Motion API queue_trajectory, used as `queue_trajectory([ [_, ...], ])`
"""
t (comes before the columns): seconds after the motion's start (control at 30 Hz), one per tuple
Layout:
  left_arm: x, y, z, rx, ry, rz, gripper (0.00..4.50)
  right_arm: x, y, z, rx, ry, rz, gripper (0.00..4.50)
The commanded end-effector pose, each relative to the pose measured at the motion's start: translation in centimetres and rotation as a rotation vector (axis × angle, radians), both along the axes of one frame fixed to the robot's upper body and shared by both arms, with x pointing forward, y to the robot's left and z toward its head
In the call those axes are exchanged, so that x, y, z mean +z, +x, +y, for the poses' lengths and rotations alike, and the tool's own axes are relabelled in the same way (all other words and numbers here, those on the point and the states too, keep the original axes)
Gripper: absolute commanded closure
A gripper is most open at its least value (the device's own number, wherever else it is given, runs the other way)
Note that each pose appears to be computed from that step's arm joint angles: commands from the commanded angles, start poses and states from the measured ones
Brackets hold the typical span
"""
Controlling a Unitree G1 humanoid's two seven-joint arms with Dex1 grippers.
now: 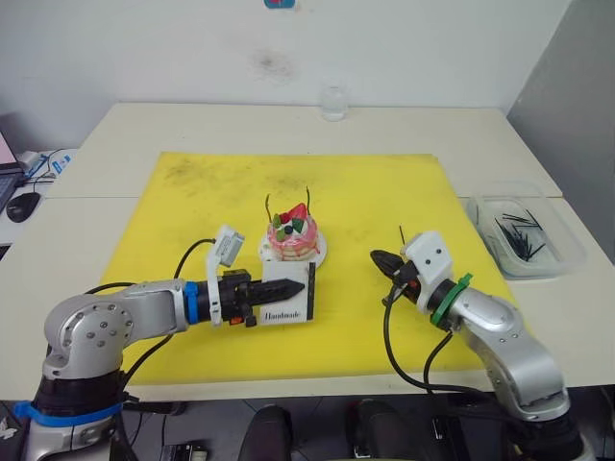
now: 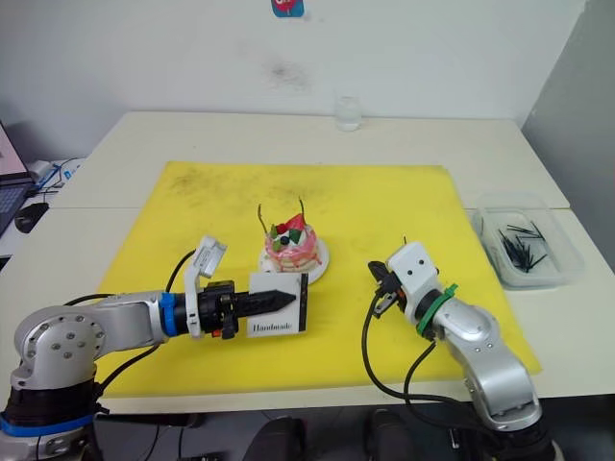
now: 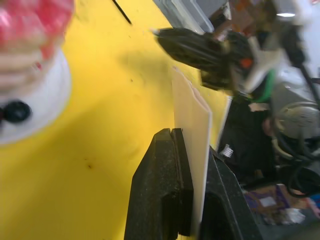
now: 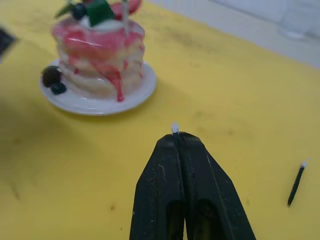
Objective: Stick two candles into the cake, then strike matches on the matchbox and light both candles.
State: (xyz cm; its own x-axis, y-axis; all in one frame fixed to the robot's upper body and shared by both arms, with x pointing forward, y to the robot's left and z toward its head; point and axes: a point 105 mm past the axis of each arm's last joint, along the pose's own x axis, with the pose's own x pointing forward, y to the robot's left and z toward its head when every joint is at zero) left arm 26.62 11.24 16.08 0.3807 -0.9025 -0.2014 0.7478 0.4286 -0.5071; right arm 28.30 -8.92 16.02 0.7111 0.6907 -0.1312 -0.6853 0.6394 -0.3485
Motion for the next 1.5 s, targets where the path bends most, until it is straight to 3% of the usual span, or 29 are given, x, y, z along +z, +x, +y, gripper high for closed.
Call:
queue_trajectory([
  [0.03,1.5,0.5,-1.7,-0.018,-0.016,-0.083,4.50,3.6,-1.8,0.9,0.148,-0.050,-0.147,4.48],
  [0.43,2.5,1.8,-2.9,-0.021,-0.024,-0.120,4.50,3.3,-2.9,2.6,0.338,-0.320,-0.231,4.48],
  [1.2,3.2,0.7,-4.0,-0.078,-0.084,-0.120,4.50,1.1,-1.6,4.1,0.381,-0.396,-0.239,4.48],
  [1.37,5.0,1.3,-4.1,-0.069,-0.079,-0.220,4.50,-0.8,-3.3,4.3,0.553,-0.488,-0.201,4.48],
  [1.5,9.2,3.3,-1.3,0.021,0.004,-0.421,4.50,-0.9,-5.3,2.8,0.667,-0.545,-0.172,4.48],
])
